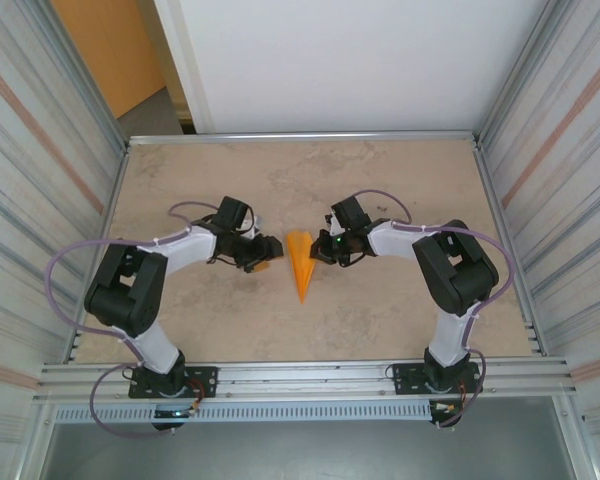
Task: Fold a paper plane with a square sheet of paper (pick it up from the middle)
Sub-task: Turn over a paper plane at the center of the table.
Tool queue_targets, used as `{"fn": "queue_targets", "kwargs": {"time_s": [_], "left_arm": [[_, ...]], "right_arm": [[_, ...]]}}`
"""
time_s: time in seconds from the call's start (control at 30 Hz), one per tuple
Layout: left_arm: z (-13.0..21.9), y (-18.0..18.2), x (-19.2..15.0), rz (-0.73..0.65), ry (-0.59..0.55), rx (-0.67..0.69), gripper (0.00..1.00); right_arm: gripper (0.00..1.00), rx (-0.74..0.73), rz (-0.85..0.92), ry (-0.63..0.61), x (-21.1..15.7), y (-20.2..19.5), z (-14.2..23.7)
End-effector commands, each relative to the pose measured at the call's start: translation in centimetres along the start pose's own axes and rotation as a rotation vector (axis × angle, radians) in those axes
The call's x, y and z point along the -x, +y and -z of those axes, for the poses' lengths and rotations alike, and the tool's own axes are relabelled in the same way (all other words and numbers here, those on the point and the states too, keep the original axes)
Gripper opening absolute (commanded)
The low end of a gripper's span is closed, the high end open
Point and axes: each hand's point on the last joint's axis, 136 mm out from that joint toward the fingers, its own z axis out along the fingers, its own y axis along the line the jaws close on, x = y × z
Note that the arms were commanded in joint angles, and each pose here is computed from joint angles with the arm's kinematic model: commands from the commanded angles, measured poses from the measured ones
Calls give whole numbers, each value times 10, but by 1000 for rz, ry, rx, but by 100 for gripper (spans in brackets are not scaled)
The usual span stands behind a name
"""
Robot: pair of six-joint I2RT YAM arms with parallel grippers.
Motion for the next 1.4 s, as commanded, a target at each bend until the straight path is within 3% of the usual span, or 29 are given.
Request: {"fn": "queue_targets", "kwargs": {"time_s": [0.0,0.4,0.57,0.87,1.13,1.37], "left_arm": [[-2,-18,4,-36,10,-41,54],[-13,-31,-1,-85,56,-27,54],[-22,-20,2,-79,75,95,41],[-24,-11,8,-46,78,167,21],[-18,-16,16,-56,48,128,5],[-4,-37,29,-125,-19,48,4]], "right_arm": [[3,19,30,2,0,0,-1],[2,15,27,0,0,-1,-1],[2,15,23,2,0,-1,-2],[1,10,28,-15,3,0,2],[0,18,27,-52,14,3,12],[0,49,37,-96,26,14,27]]}}
